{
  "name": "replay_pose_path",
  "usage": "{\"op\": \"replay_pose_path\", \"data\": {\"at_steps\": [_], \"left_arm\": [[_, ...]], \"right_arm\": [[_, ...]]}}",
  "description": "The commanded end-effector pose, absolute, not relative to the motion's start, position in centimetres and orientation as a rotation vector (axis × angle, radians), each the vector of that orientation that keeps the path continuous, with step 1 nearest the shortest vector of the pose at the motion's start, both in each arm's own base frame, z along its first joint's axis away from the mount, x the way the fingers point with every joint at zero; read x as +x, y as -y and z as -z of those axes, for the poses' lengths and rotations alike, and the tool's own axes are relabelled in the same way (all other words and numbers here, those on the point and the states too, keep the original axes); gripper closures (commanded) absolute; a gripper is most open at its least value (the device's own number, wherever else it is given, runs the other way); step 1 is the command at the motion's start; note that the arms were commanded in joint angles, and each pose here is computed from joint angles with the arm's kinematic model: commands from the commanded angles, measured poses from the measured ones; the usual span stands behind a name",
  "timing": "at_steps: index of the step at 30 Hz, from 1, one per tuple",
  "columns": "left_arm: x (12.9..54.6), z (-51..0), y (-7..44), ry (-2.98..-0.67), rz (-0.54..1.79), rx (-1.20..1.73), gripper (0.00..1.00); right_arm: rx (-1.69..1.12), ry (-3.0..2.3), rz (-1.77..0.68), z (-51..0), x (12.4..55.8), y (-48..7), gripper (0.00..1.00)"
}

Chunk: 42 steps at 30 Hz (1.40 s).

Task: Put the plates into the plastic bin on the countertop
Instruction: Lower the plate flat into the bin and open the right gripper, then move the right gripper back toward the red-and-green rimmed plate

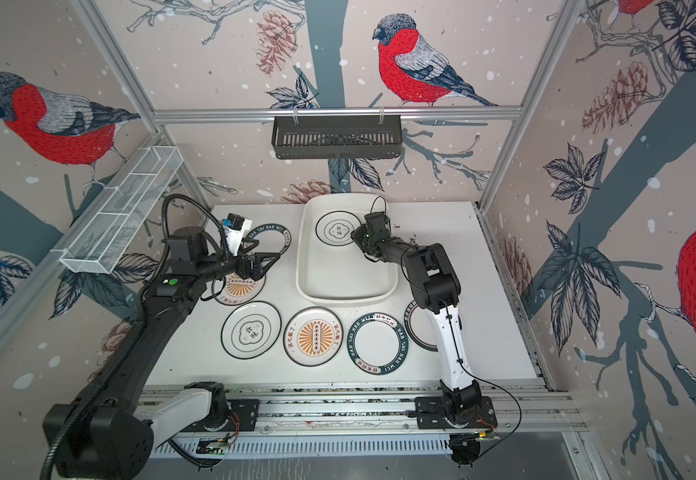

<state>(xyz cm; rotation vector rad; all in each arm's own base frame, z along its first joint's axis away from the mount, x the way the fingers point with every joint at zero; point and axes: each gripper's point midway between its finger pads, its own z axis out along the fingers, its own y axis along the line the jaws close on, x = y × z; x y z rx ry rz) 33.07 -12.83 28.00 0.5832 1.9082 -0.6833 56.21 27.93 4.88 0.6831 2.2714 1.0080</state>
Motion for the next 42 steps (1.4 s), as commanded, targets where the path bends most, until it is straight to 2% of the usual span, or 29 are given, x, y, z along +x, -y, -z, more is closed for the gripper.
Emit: {"op": "replay_pose_path", "data": {"at_steps": [1,16,27,34,42], "left_arm": [[33.2,-28.9,13.1,-1.866,0.684,0.609,0.02],[33.3,-28.8,13.0,-1.868,0.665,0.612,0.02],[33.5,-28.7,12.8,-1.869,0.639,0.624,0.02],[33.3,-28.4,12.9,-1.873,0.626,0.658,0.04],[33.0,-27.2,12.8,-1.905,0.609,0.694,0.04]], "right_arm": [[0.672,-2.273,-0.952,-5.9,56.2,-27.3,0.58],[0.635,-2.302,-0.831,-8.0,54.8,-26.1,0.53],[0.547,-2.269,-0.875,-12.1,52.7,-27.0,0.52],[0.44,-2.231,-0.894,-16.7,48.8,-26.1,0.53],[0.447,-2.197,-0.84,-19.6,41.7,-19.1,0.53]]}}
